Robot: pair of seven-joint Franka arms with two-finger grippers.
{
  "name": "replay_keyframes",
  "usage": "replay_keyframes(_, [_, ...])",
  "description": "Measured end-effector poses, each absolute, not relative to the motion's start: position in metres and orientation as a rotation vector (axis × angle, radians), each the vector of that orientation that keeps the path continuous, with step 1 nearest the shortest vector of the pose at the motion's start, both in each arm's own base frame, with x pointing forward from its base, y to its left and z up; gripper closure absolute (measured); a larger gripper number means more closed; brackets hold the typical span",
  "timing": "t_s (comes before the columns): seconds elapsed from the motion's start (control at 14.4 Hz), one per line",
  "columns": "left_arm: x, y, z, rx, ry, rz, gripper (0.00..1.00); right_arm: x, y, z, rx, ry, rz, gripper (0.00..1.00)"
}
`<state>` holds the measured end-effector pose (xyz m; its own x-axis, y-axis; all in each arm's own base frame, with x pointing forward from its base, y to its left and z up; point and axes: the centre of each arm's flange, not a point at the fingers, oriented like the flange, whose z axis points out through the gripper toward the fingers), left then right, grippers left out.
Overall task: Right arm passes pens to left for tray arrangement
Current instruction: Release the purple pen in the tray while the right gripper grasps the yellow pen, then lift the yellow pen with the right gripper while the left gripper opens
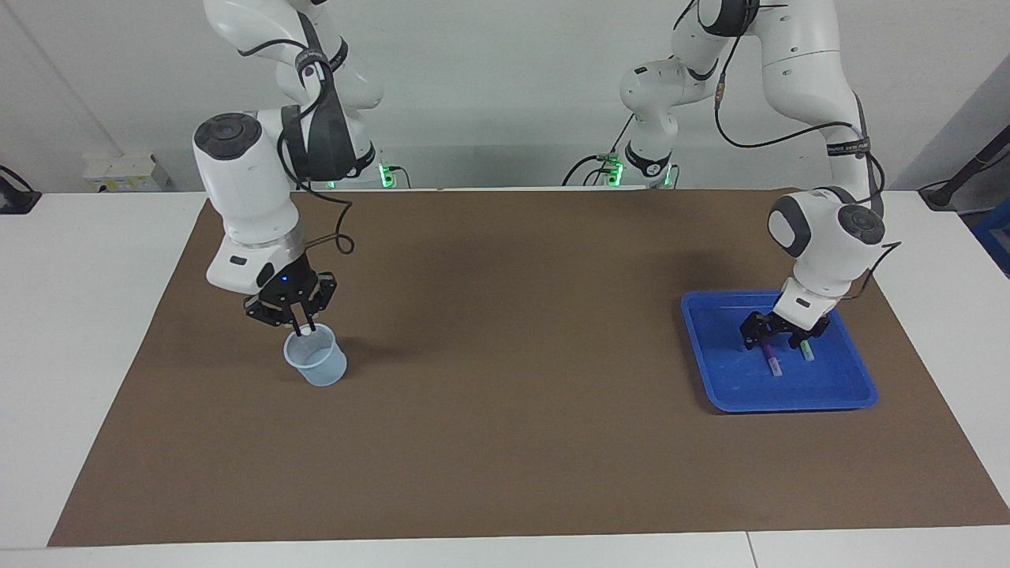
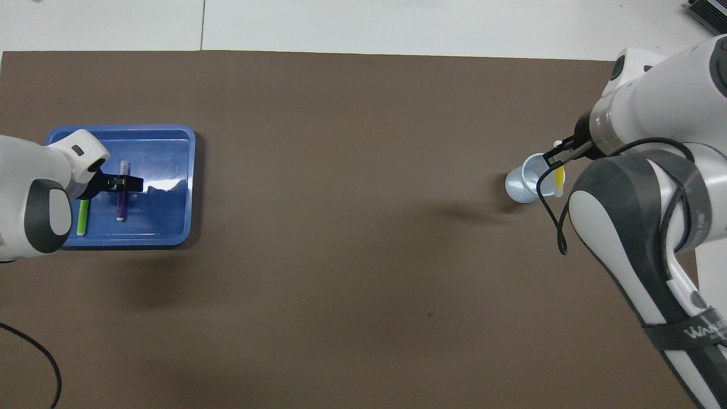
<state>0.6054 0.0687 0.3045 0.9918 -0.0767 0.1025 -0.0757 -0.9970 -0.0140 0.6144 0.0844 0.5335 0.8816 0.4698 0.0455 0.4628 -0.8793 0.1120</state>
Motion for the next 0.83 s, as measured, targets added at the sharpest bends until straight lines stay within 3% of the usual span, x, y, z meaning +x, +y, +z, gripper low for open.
replay_keyframes(0.35, [0.606,0.067,0.307,-3.131,0.123,-0.121,0.00,0.608,0.113,0.558,2.944,0.794,0.120,0.82])
replay_keyframes(0.83, [0.617,0.069,0.368,-3.098,0.213,-0.230,0.00,0.596,0.168,0.565,3.074,0.567,0.163,0.82])
